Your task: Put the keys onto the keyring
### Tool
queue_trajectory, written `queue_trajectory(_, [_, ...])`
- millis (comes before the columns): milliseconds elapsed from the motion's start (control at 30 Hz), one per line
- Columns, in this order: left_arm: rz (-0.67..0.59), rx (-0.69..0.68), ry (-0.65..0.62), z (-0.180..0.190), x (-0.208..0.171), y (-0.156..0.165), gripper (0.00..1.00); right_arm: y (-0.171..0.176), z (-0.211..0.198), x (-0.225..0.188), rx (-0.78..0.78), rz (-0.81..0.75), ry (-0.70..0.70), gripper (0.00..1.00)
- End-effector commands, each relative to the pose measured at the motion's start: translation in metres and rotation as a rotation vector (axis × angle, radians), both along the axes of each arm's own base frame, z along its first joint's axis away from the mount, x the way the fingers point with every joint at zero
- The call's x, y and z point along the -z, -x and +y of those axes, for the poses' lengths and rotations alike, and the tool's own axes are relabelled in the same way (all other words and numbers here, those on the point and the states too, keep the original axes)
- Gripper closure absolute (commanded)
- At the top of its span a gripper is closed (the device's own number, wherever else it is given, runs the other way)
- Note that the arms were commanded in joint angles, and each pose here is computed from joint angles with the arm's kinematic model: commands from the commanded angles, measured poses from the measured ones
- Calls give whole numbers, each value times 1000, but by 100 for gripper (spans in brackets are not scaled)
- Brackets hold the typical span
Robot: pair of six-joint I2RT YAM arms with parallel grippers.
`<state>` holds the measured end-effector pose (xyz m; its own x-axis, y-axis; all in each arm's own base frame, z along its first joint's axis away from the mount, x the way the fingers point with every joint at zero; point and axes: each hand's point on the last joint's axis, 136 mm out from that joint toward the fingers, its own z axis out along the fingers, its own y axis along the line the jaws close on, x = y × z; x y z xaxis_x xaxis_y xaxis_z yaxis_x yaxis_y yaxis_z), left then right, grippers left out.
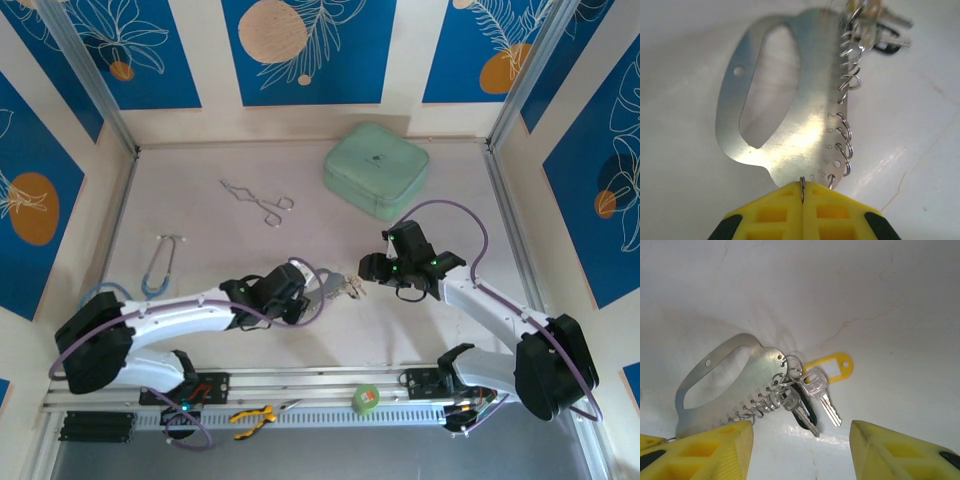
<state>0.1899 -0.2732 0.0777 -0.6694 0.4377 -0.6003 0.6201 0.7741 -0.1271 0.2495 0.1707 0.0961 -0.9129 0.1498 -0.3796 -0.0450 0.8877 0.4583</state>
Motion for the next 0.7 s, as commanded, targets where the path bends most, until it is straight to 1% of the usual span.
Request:
queue_trajectory(0, [-217, 103, 41, -11, -25, -14, 100, -10, 10, -21, -53, -66, -31, 46])
queue_trajectory(133, [-398, 186, 57, -17, -38, -23, 100, -17, 12, -33, -75, -121, -26, 46])
queue_trajectory(267, [-596, 338, 111, -33, -62, -21, 100, -26, 11, -53, -94, -208, -17, 46])
queue_trajectory(367, [-731, 364, 116, -37, -82, -30, 100, -34, 11, -70, -124, -289, -9, 46])
queue_trajectory(433, [-740, 384, 135, -38, -90, -38, 100, -40, 12, -79, -149, -347, 3, 46])
queue_trajectory(600, [-762, 441, 291, -35, -116, -56, 100, -50, 20, -103, -230, -491, 18, 48])
queue_trajectory(667, [-778, 484, 385, -34, -133, -58, 100, -49, 26, -112, -291, -555, 17, 50])
